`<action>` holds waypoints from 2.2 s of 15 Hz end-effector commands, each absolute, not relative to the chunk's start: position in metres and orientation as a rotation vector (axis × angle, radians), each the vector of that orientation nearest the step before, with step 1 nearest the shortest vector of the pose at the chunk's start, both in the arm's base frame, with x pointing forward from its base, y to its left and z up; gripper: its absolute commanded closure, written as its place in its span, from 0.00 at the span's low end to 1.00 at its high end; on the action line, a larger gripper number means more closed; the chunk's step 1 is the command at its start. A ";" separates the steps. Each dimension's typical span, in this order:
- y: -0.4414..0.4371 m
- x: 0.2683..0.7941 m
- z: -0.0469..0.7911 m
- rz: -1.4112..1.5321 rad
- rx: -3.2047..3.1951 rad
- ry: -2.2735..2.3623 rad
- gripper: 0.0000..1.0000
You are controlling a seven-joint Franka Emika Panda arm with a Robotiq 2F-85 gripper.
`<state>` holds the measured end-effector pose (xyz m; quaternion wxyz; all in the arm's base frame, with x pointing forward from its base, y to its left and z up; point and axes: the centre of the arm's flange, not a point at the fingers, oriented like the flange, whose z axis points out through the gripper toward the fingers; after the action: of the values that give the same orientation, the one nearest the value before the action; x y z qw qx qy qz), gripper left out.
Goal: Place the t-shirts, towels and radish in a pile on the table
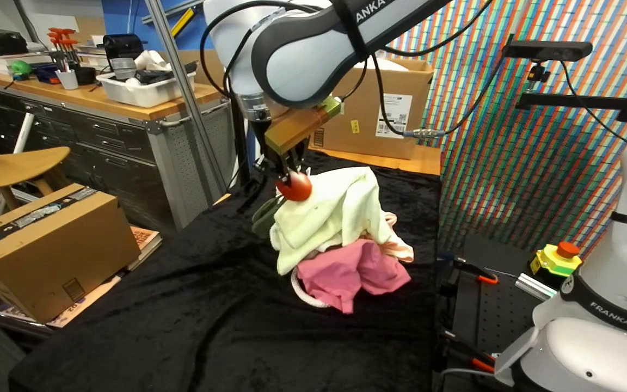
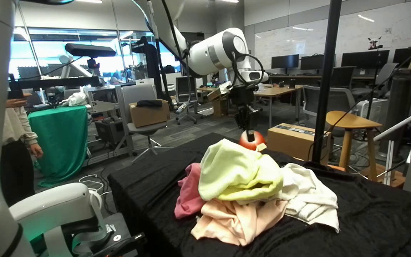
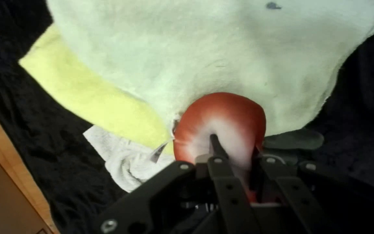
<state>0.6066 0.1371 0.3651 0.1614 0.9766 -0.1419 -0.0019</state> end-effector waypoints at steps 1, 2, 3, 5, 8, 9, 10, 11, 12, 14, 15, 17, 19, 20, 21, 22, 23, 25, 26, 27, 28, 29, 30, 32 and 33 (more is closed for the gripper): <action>0.101 0.580 0.400 -0.019 2.783 -0.484 0.91; 0.093 0.573 0.407 -0.040 2.785 -0.491 0.91; 0.088 0.569 0.408 -0.064 2.787 -0.498 0.91; 0.079 0.555 0.415 -0.117 2.811 -0.494 0.91; 0.079 0.535 0.413 -0.186 2.836 -0.464 0.91; 0.081 0.529 0.412 -0.207 2.846 -0.446 0.91; 0.082 0.522 0.407 -0.215 2.853 -0.429 0.91; 0.084 0.517 0.404 -0.227 2.867 -0.410 0.91; 0.085 0.510 0.399 -0.230 2.874 -0.394 0.91; 0.086 0.504 0.384 -0.239 2.904 -0.372 0.91; 0.087 0.503 0.376 -0.237 2.927 -0.368 0.91; 0.086 0.502 0.360 -0.197 2.968 -0.393 0.91; 0.084 0.503 0.345 -0.135 3.010 -0.446 0.91; 0.081 0.505 0.337 -0.094 3.020 -0.480 0.91; 0.078 0.507 0.330 -0.068 3.029 -0.507 0.91; 0.075 0.509 0.322 -0.053 3.029 -0.533 0.91; 0.070 0.509 0.315 -0.069 3.041 -0.540 0.91; 0.064 0.508 0.303 -0.096 3.042 -0.565 0.91; 0.061 0.507 0.299 -0.127 3.042 -0.581 0.91; 0.060 0.506 0.295 -0.149 3.046 -0.590 0.91; 0.059 0.504 0.293 -0.171 3.050 -0.593 0.91; 0.058 0.504 0.290 -0.181 3.053 -0.602 0.91; 0.061 0.502 0.289 -0.186 3.056 -0.607 0.91; 0.062 0.501 0.292 -0.189 3.059 -0.608 0.91; 0.062 0.500 0.294 -0.192 3.057 -0.604 0.92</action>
<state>0.5073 0.0635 0.3008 0.0199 0.9788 -0.1963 -0.0552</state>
